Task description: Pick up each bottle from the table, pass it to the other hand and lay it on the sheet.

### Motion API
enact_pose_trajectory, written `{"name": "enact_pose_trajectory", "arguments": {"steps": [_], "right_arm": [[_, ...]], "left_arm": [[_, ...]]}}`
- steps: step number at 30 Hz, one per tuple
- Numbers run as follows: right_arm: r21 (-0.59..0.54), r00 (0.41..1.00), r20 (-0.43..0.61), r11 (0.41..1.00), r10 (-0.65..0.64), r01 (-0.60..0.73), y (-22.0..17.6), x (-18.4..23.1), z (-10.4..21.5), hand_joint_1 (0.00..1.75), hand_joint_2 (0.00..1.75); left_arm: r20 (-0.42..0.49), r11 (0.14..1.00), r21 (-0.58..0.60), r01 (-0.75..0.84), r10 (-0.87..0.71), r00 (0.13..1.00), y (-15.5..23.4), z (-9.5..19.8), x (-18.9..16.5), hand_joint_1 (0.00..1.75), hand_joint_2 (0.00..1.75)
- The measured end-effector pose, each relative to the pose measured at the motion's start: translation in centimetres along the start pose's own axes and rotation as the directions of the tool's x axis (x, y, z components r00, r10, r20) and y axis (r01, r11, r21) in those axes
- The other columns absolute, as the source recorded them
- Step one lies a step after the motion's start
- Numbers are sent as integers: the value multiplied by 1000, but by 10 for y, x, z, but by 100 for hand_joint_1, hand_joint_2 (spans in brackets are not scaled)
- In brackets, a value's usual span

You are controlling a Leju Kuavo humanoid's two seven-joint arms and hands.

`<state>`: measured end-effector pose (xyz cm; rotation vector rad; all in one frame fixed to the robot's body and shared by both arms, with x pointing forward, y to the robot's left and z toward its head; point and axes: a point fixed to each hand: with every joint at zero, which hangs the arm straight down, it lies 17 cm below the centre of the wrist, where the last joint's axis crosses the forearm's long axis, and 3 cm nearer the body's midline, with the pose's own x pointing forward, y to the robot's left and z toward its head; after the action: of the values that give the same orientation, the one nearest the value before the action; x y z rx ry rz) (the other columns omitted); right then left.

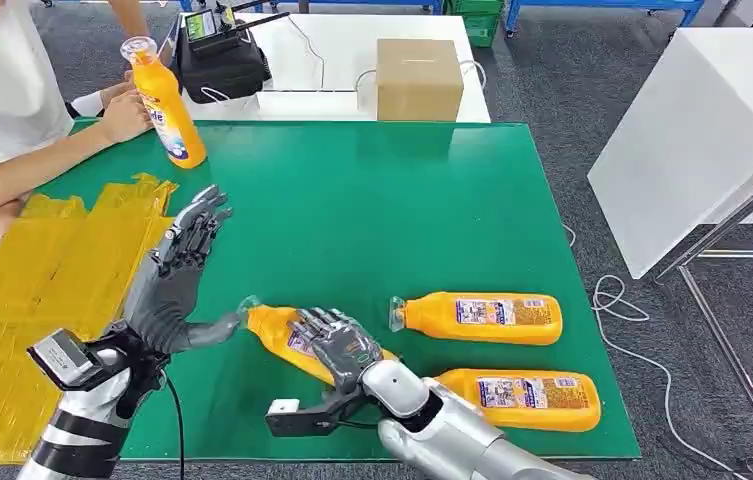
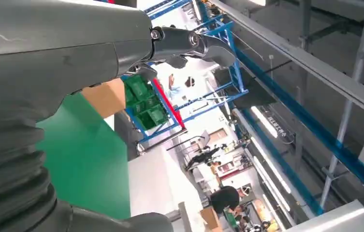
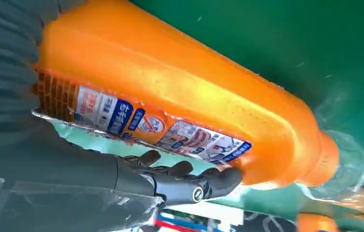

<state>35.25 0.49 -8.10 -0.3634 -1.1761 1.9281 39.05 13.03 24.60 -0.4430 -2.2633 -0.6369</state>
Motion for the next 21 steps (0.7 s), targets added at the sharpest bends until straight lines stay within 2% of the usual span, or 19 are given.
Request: {"name": "enact_pose_trajectory", "arguments": {"steps": [7, 13, 14, 15, 19, 20, 21], "right_arm": [[-26, 990, -55, 992, -128, 127, -7, -15, 0, 0, 175], [-105, 903, -184, 922, -387, 374, -20, -55, -1, 0, 175], [-114, 881, -190, 901, -434, 419, -21, -59, -1, 49, 175], [-116, 863, -192, 884, -466, 452, -21, -62, -1, 152, 175], [-128, 813, -209, 839, -544, 529, -21, -72, -1, 155, 175], [-131, 805, -213, 833, -554, 538, -21, -74, -1, 169, 175], [-134, 797, -218, 827, -563, 547, -21, -75, -1, 175, 175]], "left_arm": [[0, 1000, -6, -4, 4, 1000, -2, 0, 0, 0, 175], [17, 999, -27, -24, 25, 1000, -7, -10, 3, 0, 175], [23, 999, -28, -27, 28, 999, -7, -13, 4, 0, 175], [29, 999, -29, -31, 32, 999, -7, -16, 5, 0, 175], [43, 999, -25, -41, 42, 998, -7, -24, 7, 0, 175], [46, 999, -25, -42, 43, 998, -7, -25, 7, 0, 175], [47, 999, -26, -43, 45, 998, -8, -27, 7, 0, 175]]}}
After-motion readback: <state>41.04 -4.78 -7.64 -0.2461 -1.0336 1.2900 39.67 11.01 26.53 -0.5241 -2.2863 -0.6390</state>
